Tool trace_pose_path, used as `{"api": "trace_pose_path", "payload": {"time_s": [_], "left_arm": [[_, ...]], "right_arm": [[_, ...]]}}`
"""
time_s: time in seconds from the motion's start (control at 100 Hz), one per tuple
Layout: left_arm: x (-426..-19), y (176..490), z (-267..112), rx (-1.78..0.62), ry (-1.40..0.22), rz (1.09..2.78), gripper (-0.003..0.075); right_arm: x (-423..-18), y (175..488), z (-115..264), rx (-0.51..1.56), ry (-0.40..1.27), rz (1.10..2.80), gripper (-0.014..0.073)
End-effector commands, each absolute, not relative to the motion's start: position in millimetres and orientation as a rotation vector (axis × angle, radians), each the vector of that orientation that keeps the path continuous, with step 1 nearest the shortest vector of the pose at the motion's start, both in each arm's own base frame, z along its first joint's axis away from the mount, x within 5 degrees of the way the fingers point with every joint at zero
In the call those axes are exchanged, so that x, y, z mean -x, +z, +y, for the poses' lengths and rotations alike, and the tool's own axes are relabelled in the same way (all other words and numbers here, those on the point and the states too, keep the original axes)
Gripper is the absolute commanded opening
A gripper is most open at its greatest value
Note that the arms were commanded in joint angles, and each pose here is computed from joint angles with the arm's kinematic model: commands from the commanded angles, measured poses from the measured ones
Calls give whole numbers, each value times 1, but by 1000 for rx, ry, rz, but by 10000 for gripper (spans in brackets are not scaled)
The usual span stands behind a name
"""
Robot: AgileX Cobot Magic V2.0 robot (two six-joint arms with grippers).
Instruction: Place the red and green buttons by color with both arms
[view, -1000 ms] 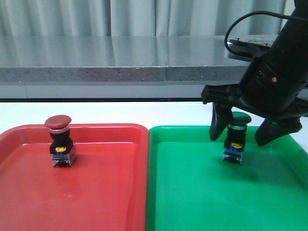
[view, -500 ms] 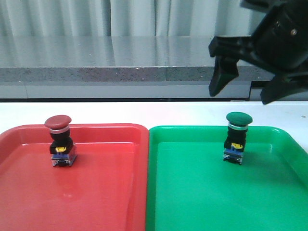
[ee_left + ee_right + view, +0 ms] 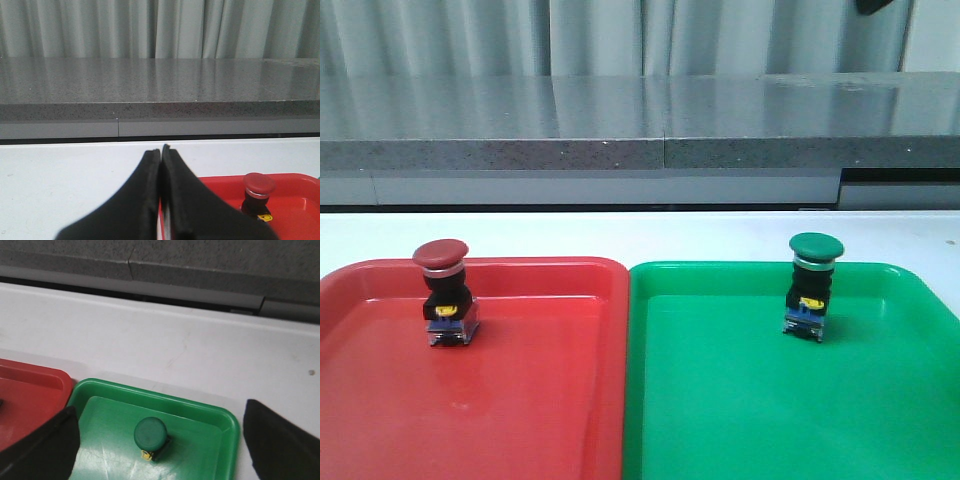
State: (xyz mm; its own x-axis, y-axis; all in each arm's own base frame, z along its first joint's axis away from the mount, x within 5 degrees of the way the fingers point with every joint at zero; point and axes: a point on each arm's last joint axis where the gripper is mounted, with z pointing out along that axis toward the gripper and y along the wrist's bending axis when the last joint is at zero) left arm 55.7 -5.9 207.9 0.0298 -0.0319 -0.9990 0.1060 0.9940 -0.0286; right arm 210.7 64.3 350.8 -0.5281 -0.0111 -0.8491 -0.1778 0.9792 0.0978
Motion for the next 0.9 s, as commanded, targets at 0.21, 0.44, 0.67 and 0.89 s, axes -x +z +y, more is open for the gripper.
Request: {"api": "trace_pose_path", "payload": {"time_s": [0.21,0.44,0.67,0.89], "left_arm": [[-55,202,-6,-54,-110,1476,-19],[-55,202,-6,-54,-110,1476,-19],[-55,202,-6,-54,-110,1476,-19],[-55,202,-6,-54,-110,1476,-19]], "right_arm": [[-150,384,37,169,118,1910,655],[-100,368,18,164,91,1821,655],[-64,348,4,143,89,1766,655],[-51,343,0,134,95,1723,482]]}}
